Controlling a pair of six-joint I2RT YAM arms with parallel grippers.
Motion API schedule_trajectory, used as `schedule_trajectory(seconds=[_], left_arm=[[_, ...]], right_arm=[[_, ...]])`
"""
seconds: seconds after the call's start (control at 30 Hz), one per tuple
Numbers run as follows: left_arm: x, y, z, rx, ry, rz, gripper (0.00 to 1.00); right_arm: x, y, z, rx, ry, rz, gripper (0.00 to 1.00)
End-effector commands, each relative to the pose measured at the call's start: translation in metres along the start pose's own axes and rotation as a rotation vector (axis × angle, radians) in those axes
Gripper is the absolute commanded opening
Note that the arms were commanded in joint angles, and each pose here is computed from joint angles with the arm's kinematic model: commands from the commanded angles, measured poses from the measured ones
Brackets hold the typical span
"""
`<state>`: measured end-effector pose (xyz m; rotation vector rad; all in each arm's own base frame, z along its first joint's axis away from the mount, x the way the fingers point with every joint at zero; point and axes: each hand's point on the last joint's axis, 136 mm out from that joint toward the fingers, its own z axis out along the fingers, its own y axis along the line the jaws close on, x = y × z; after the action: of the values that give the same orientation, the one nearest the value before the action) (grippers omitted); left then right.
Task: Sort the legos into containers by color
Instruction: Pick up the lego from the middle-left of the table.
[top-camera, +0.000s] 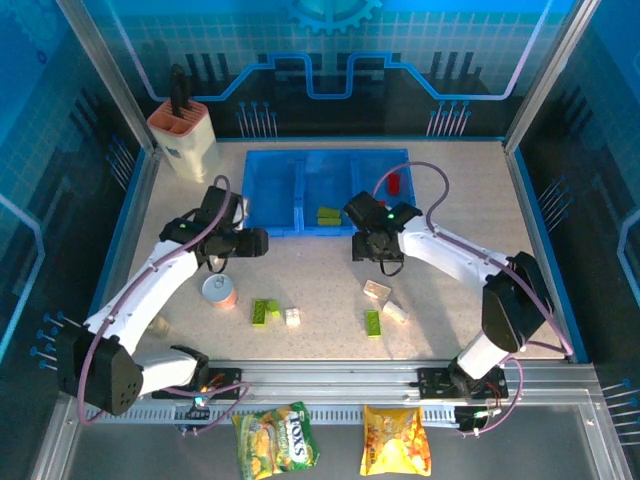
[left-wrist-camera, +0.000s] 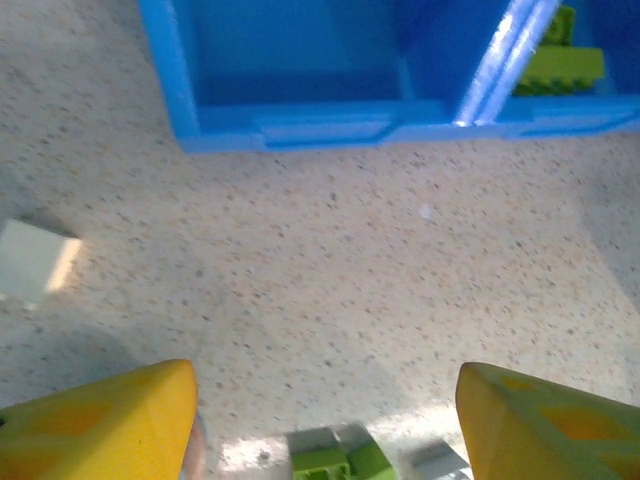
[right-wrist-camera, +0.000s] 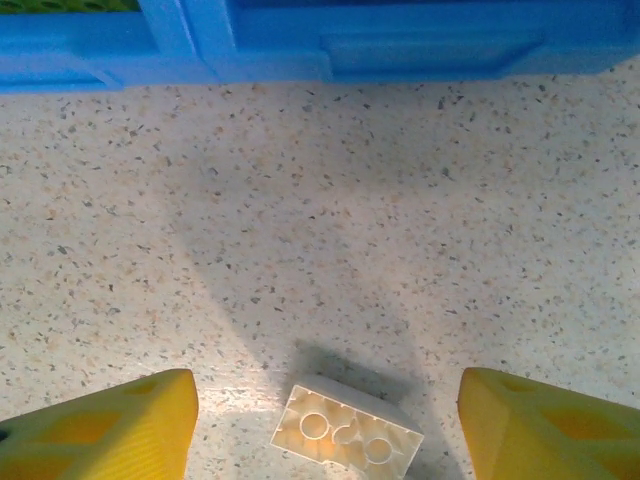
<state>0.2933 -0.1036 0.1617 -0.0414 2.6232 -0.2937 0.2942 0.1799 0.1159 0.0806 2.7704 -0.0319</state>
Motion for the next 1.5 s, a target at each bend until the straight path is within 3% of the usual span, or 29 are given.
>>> schedule_trajectory(seconds=[0.0,0.4,0.93,1.47], left_arm=[[0.022,-0.017,0.003,0.019,0.081,-0.073,0.69],[0.089,-0.049,0.035,-0.073,0.222,-0.116,0.64],[0.164,-0.058,0.072,-0.205,0.392,-0.152,0.57],[0.182,-0.063,0.084,-0.217,0.431,-0.150,0.49]], right_arm=[[0.003,-0.012,-0.005,0.017,-0.038,0.037,0.71],[0.014,-0.029,0.007,-0.018,-0.032,0.057,0.71],[0.014,-0.039,0.011,-0.075,-0.044,0.067,0.71],[0.019,-0.048,0.014,-0.083,-0.043,0.084,0.71]])
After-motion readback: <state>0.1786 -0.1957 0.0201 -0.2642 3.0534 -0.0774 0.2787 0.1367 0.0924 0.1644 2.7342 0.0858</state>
